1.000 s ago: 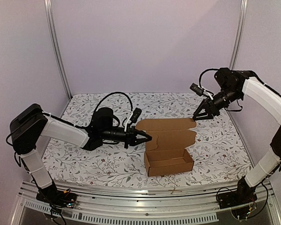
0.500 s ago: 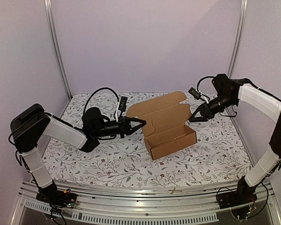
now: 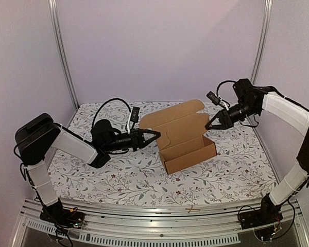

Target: Fold the paper box

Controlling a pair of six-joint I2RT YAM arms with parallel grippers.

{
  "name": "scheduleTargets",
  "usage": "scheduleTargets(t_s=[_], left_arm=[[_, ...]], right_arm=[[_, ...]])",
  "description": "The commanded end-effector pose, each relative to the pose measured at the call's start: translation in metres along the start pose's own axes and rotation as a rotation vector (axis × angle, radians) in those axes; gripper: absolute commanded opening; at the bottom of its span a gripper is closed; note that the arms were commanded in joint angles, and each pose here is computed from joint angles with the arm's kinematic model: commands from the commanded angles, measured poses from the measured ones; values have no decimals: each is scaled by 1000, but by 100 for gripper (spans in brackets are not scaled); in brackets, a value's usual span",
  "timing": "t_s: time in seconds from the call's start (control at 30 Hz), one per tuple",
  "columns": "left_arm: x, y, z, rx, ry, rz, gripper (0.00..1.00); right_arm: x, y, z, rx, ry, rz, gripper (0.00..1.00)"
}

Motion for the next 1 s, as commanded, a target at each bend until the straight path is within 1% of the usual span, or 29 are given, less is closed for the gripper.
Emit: scheduleTargets(t_s=[0.0, 0.1, 0.2, 0.33, 0.43, 0.53, 0.67, 0.73, 0.83, 0.97], left_arm=[[5, 10, 0, 40, -26, 18, 0], [8, 21, 0, 106, -45, 54, 0], [10, 29, 0, 182, -67, 70, 0], [7, 25, -8, 187, -53, 58, 0], [4, 22, -13, 184, -50, 58, 0], [2, 21, -14, 189, -50, 55, 0], [2, 22, -8, 204, -51, 40, 0], [3, 24, 0, 216, -47, 36, 0], [6, 24, 13, 205, -36, 11, 0], [6, 8, 23, 74, 14, -8, 0]], right_arm=[[7, 16, -2, -50, -21, 88, 16], [3, 17, -15, -179, 20, 143, 8], [1, 14, -21, -332, 50, 202, 7], [5, 6, -21, -480, 63, 209, 7], [7, 4, -26, -483, 66, 175, 9], [4, 12, -39, -438, 90, 180, 13], [2, 18, -39, -402, 116, 174, 21], [4, 19, -25, -414, 103, 179, 27], [14, 23, 10, -398, 18, 172, 36], [20, 22, 49, -346, -84, 142, 40]])
Point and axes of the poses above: each gripper's point midway between its finger pads, its own z axis back along the fingers, its own y axis along the line the jaws close on, x = y × z, the point moved 2 cm from there along z, back along the fingers, and after that the axes turned 3 degrees about -z, right-handed, at the moved point
